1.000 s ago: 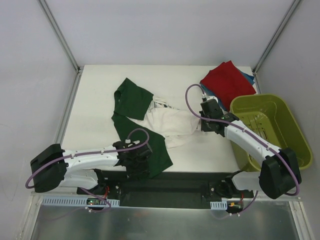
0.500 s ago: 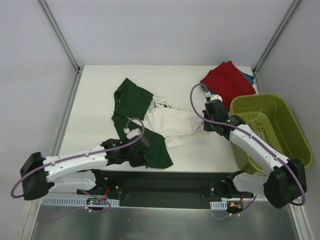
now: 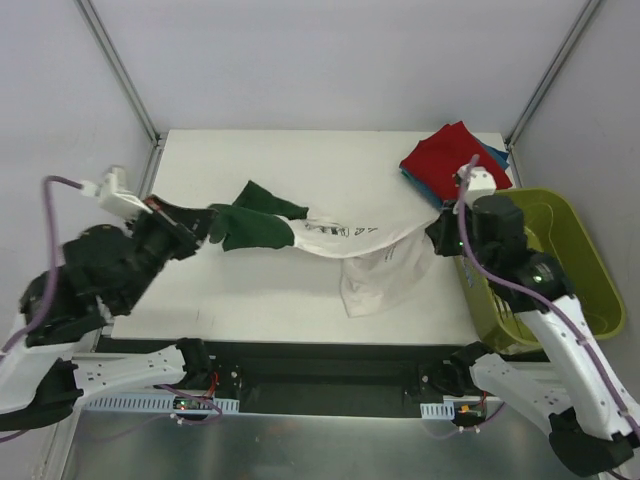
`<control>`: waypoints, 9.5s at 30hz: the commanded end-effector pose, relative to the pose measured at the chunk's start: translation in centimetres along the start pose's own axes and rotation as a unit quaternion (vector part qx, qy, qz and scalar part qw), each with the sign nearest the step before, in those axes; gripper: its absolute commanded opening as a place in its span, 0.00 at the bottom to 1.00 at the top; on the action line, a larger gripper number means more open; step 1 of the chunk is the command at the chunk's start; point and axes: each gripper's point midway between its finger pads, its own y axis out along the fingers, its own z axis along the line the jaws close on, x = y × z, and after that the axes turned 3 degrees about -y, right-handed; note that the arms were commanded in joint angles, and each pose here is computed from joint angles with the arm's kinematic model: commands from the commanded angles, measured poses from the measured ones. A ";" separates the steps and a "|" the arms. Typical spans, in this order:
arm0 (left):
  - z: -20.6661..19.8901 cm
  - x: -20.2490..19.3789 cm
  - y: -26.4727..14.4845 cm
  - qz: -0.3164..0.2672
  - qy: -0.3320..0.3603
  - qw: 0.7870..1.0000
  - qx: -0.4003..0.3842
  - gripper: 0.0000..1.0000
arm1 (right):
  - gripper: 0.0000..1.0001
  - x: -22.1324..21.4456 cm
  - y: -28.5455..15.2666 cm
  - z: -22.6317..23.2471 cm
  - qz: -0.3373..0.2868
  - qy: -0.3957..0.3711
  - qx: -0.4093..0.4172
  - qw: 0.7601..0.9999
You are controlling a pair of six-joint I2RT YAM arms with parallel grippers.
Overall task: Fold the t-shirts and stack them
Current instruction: Flatten out the tshirt, then fold the flattened tshirt in 1/3 of the way
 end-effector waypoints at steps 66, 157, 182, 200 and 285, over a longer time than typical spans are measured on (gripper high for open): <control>22.6 -15.2 15.9 0.200 0.026 0.943 0.264 0.99 | 0.97 -10.2 13.5 5.2 0.222 0.009 0.030 0.975; 27.1 -25.5 6.5 0.285 -0.150 0.898 0.299 0.00 | 0.97 -12.8 7.1 0.5 0.052 0.122 -0.081 0.988; 27.5 -10.3 -5.2 -0.055 -0.161 0.864 0.473 0.00 | 0.97 -12.1 7.7 -3.0 0.094 0.161 -0.188 0.964; 28.1 -12.9 -1.8 -0.013 -0.157 0.883 0.442 0.00 | 0.60 -17.7 12.2 -3.1 0.190 0.178 -0.232 0.937; 25.3 6.4 37.1 0.048 0.091 0.928 0.359 0.00 | 0.01 2.5 29.3 -6.9 0.153 0.156 -0.061 0.974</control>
